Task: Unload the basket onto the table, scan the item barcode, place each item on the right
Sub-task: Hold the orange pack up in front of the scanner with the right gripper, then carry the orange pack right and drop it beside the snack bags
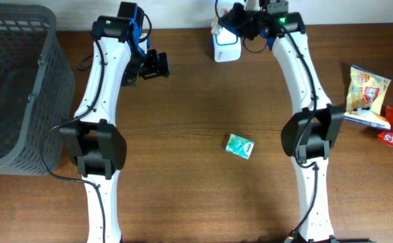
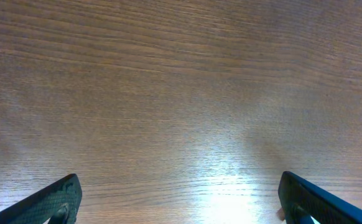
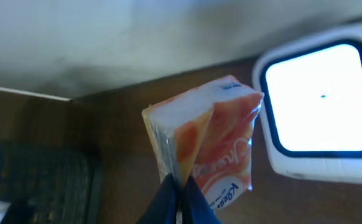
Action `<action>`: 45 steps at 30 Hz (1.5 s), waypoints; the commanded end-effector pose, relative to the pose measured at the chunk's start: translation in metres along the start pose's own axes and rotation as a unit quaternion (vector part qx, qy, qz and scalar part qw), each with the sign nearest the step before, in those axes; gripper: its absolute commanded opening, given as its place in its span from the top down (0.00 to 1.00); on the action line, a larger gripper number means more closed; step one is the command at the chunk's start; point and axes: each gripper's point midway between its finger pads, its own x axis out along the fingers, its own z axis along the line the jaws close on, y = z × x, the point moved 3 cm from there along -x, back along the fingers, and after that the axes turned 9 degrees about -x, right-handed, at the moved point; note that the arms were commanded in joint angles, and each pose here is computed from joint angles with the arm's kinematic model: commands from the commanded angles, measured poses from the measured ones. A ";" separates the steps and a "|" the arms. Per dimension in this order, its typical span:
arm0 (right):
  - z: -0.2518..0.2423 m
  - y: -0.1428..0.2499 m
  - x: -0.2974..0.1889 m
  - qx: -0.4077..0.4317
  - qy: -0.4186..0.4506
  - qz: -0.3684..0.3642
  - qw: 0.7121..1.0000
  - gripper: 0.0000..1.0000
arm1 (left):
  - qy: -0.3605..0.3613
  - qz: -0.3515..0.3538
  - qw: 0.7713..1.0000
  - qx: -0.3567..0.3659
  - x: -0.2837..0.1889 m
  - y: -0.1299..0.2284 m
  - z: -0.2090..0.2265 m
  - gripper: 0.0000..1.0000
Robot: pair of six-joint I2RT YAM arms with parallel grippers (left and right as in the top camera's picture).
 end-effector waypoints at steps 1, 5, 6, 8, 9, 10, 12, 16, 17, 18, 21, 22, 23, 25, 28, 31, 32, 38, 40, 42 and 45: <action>-0.006 0.006 0.003 0.068 -0.001 0.013 0.998 0.96 | -0.001 -0.007 1.000 0.007 -0.006 -0.001 0.000 0.01; -0.011 0.004 0.000 0.076 0.001 0.012 0.997 0.96 | -0.001 -0.007 1.000 0.007 -0.006 -0.001 0.000 0.01; -0.012 0.004 -0.001 0.076 0.002 0.012 0.997 0.96 | -0.001 -0.007 1.000 0.007 -0.006 -0.001 0.000 0.01; -0.016 0.003 -0.003 0.080 0.005 0.012 0.997 0.96 | -0.001 -0.007 1.000 0.007 -0.006 -0.001 0.000 0.01; -0.019 0.003 -0.004 0.083 0.007 0.013 0.996 0.96 | -0.001 -0.007 1.000 0.007 -0.006 -0.001 0.000 0.01; -0.022 0.004 -0.006 0.088 0.011 0.016 0.996 0.96 | -0.001 -0.007 1.000 0.007 -0.006 -0.001 0.000 0.01; -0.028 0.002 -0.014 0.085 0.017 0.017 0.996 0.96 | -0.001 -0.007 1.000 0.007 -0.006 -0.001 0.000 0.01; -0.029 -0.019 -0.051 0.069 0.023 -0.010 0.997 0.96 | -0.001 -0.007 1.000 0.007 -0.006 -0.001 0.000 0.01; -0.028 -0.026 -0.067 0.067 0.026 -0.020 0.997 0.96 | -0.001 -0.007 1.000 0.007 -0.006 -0.001 0.000 0.01; -0.026 -0.032 -0.081 0.064 0.028 -0.029 0.997 0.96 | -0.001 -0.007 1.000 0.007 -0.006 -0.001 0.000 0.01; -0.037 -0.046 -0.134 0.083 0.061 -0.056 0.993 0.96 | -0.001 -0.007 1.000 0.007 -0.006 -0.001 0.000 0.01; -0.046 -0.047 -0.150 0.098 0.084 -0.060 0.990 0.96 | -0.001 -0.007 1.000 0.007 -0.006 -0.001 0.000 0.01; -0.057 -0.045 -0.165 0.115 0.110 -0.061 0.985 0.96 | -0.001 -0.007 1.000 0.007 -0.006 -0.001 0.000 0.01; -0.091 -0.034 -0.200 0.160 0.188 -0.058 0.967 0.96 | -0.001 -0.007 1.000 0.007 -0.006 -0.001 0.000 0.01; -0.147 -0.005 -0.249 0.223 0.325 -0.037 0.919 0.96 | -0.001 -0.007 1.000 0.007 -0.006 -0.001 0.000 0.01; -0.196 0.031 -0.309 0.257 0.487 -0.005 0.835 0.96 | -0.001 -0.007 1.000 0.007 -0.006 -0.001 0.000 0.01; -0.205 0.039 -0.327 0.262 0.525 0.004 0.810 0.96 | -0.001 -0.007 1.000 0.007 -0.006 -0.001 0.000 0.01; -0.234 0.070 -0.384 0.291 0.609 0.038 0.737 0.96 | -0.001 -0.007 1.000 0.007 -0.006 -0.001 0.000 0.01; -0.241 0.078 -0.390 0.305 0.610 0.049 0.730 0.89 | -0.001 -0.007 1.000 0.007 -0.006 -0.001 0.000 0.01; -0.245 0.083 -0.389 0.315 0.603 0.058 0.731 0.52 | -0.001 -0.007 1.000 0.007 -0.006 -0.001 0.000 0.01; -0.250 0.092 -0.382 0.325 0.594 0.077 0.732 0.05 | -0.001 -0.007 1.000 0.007 -0.006 -0.001 0.000 0.01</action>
